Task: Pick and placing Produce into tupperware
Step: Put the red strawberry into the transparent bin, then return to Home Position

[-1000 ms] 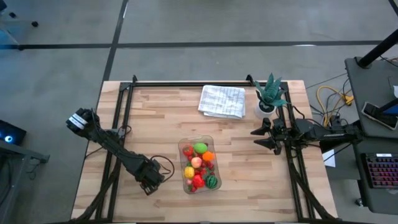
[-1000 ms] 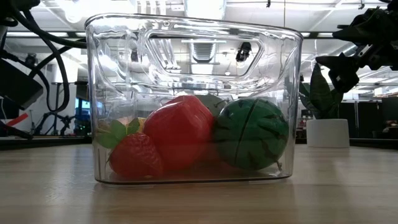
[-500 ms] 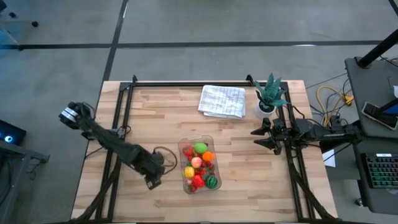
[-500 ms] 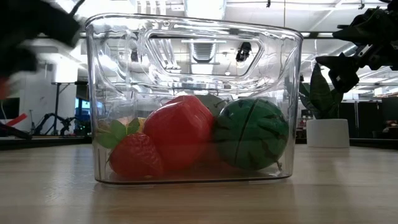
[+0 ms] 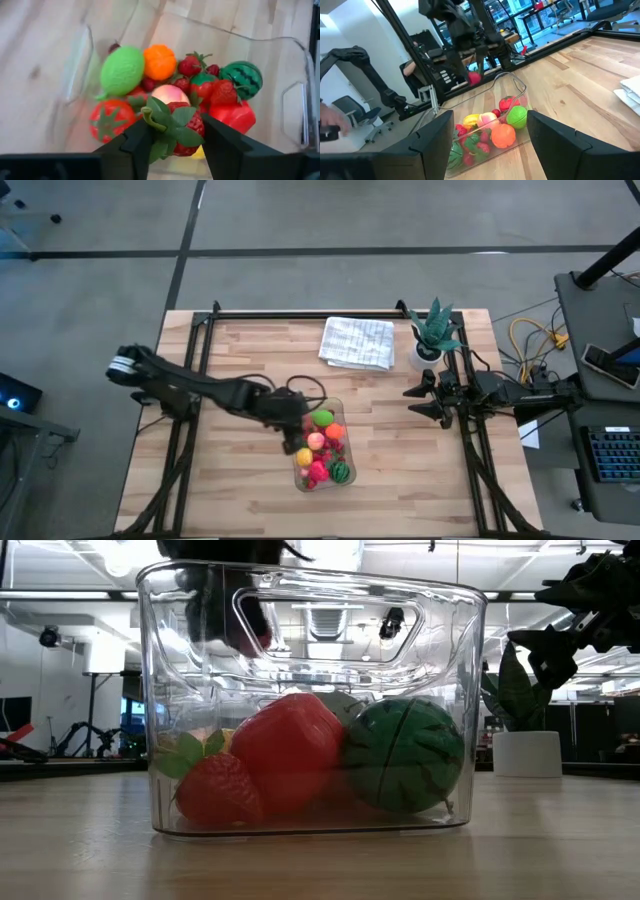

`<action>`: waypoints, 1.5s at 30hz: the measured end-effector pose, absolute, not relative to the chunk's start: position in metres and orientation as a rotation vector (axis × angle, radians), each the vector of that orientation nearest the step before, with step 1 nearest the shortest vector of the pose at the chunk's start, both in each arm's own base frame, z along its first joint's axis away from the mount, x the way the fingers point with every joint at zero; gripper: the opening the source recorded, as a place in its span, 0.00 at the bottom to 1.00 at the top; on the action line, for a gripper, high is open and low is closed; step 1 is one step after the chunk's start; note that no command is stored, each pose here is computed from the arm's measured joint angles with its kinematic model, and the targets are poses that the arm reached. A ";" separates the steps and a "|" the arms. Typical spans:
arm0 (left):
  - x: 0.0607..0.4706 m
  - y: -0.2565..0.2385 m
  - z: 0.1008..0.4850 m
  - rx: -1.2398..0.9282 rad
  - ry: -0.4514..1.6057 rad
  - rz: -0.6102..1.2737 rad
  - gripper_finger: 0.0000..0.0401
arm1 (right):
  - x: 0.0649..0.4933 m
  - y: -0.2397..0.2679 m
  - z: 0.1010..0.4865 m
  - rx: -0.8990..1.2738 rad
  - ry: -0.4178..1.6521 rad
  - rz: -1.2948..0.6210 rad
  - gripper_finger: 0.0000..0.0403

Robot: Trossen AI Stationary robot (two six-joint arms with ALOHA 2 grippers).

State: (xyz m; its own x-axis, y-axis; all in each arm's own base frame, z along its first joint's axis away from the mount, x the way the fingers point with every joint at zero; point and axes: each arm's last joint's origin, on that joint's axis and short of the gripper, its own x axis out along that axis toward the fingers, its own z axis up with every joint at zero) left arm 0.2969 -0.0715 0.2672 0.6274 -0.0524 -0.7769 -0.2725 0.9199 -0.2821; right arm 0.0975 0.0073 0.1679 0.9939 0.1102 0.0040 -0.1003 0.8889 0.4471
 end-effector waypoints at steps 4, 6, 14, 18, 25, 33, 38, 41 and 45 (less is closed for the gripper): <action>0.318 -0.068 0.260 -0.471 0.920 0.144 0.46 | 0.097 0.007 0.168 0.463 0.022 0.109 0.60; 0.325 -0.068 0.262 -0.473 0.916 0.143 0.54 | 0.097 0.007 0.168 0.463 0.022 0.109 0.60; 0.316 -0.062 0.296 -0.436 0.910 0.126 0.74 | 0.097 0.007 0.168 0.463 0.022 0.110 0.60; 0.288 -0.056 0.329 -0.499 0.883 0.132 0.75 | 0.097 0.007 0.168 0.463 0.021 0.110 0.60; 0.242 -0.060 0.369 -0.551 0.656 0.079 0.75 | 0.097 0.007 0.168 0.463 0.022 0.110 0.60; 0.187 -0.043 0.326 -0.494 0.439 0.063 0.75 | 0.097 0.007 0.168 0.463 0.022 0.110 0.60; 0.150 -0.030 0.291 -0.515 0.217 0.003 0.75 | 0.097 0.007 0.168 0.463 0.022 0.110 0.60; 0.128 -0.021 0.276 -0.508 0.114 -0.002 0.75 | 0.097 0.007 0.168 0.463 0.022 0.110 0.60; 0.105 -0.014 0.262 -0.445 0.034 -0.004 0.75 | 0.097 0.007 0.168 0.463 0.021 0.110 0.60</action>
